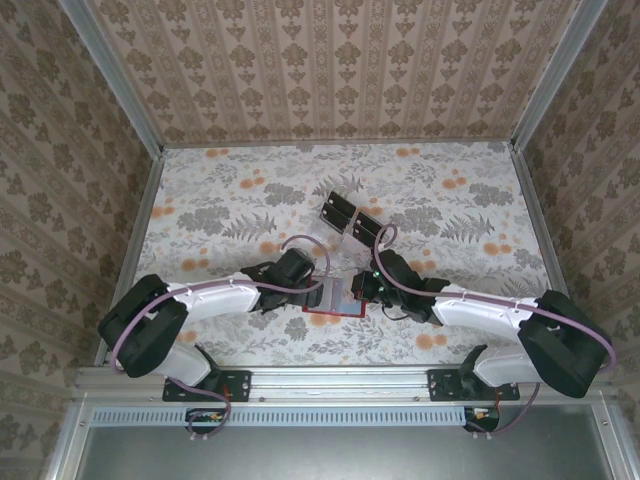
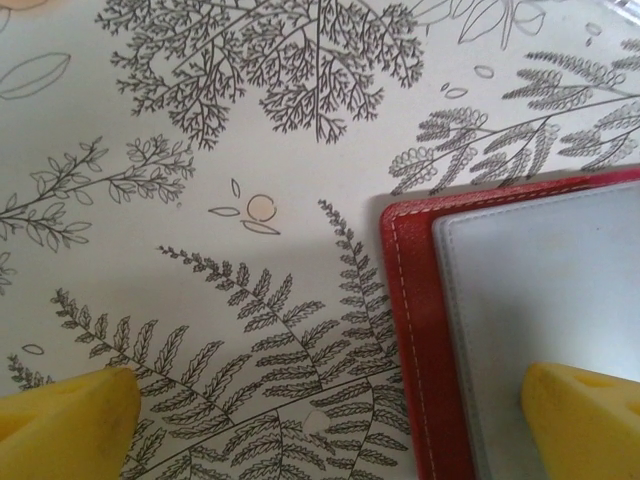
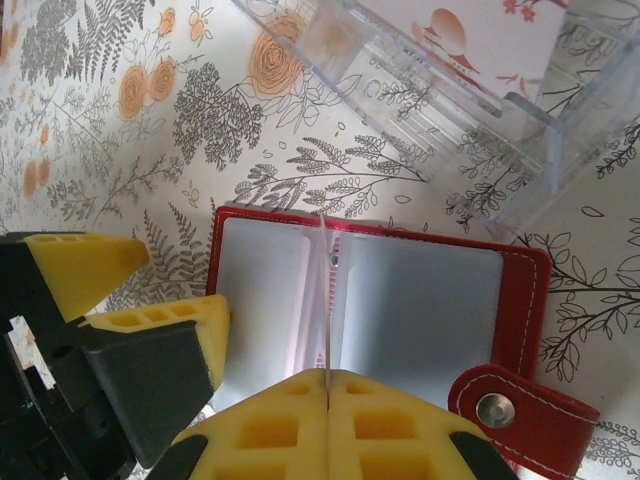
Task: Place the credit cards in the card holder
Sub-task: Insert the credit card into the card slot.
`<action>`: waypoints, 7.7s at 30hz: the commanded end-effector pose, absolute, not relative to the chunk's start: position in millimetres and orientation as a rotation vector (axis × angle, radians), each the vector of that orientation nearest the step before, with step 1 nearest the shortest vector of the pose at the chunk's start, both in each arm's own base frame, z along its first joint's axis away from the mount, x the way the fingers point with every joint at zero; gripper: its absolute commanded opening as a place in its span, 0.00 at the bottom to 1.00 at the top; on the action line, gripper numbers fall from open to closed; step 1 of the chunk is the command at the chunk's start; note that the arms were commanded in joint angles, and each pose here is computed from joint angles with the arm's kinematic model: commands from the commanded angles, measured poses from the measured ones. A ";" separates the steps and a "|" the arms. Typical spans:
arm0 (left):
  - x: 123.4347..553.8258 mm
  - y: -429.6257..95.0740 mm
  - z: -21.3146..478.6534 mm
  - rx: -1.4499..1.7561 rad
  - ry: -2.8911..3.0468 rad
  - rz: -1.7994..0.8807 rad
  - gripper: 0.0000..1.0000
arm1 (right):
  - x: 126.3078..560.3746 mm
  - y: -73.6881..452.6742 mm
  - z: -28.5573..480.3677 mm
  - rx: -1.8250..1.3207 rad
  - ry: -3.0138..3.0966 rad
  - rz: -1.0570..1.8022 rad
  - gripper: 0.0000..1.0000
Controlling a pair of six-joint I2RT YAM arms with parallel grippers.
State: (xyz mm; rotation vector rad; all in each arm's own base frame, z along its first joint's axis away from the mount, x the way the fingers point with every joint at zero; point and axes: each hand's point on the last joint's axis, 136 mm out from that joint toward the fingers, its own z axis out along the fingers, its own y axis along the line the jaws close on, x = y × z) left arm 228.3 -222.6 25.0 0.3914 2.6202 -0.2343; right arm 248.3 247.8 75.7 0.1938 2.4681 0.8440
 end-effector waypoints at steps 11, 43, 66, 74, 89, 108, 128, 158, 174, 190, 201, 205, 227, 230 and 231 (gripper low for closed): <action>214.2 -193.8 7.9 0.355 2.669 -0.092 1.00 | 259.1 268.0 89.4 0.221 2.320 0.975 0.00; 210.3 -189.9 0.8 0.350 2.677 -0.085 1.00 | 254.5 268.3 55.6 0.289 2.301 0.923 0.00; 207.9 -187.4 -3.2 0.347 2.684 -0.081 1.00 | 237.8 274.7 33.1 0.335 2.336 0.939 0.00; 207.9 -186.5 -1.6 0.347 2.680 -0.078 1.00 | 233.1 269.8 25.9 0.368 2.345 0.917 0.00; 187.5 -169.4 -3.0 0.310 2.708 -0.083 1.00 | 235.8 259.7 10.2 0.374 2.405 0.818 0.00; 180.3 -170.0 -10.5 0.303 2.715 -0.086 1.00 | 227.5 284.4 11.6 0.237 2.464 0.934 0.00; 180.5 -170.0 -11.0 0.300 2.715 -0.083 1.00 | 211.2 276.3 -3.8 0.238 2.568 0.901 0.00; 197.6 -170.8 27.5 0.244 2.656 -0.142 1.00 | 230.6 311.7 14.5 0.118 2.634 0.912 0.29; 205.0 -148.1 37.8 0.186 2.679 -0.142 1.00 | 241.7 291.2 45.0 -0.035 2.688 0.680 0.23; 211.7 -159.8 20.7 0.220 2.724 -0.123 1.00 | 248.4 301.7 27.5 -0.098 2.740 0.616 0.05; 213.8 -164.7 10.8 0.231 2.741 -0.123 1.00 | 250.0 317.1 25.0 -0.122 2.750 0.650 0.04; 213.2 -166.0 6.9 0.235 2.748 -0.126 1.00 | 249.8 324.3 25.3 -0.141 2.755 0.661 0.03; 213.0 -167.2 1.1 0.245 2.743 -0.135 1.00 | 245.0 361.8 32.3 -0.198 2.743 0.767 0.02; 215.3 -168.4 2.9 0.246 2.737 -0.137 1.00 | 244.8 365.2 34.9 -0.189 2.736 0.800 0.02; 216.4 -168.2 4.2 0.249 2.734 -0.132 1.00 | 244.8 365.1 35.6 -0.186 2.733 0.805 0.02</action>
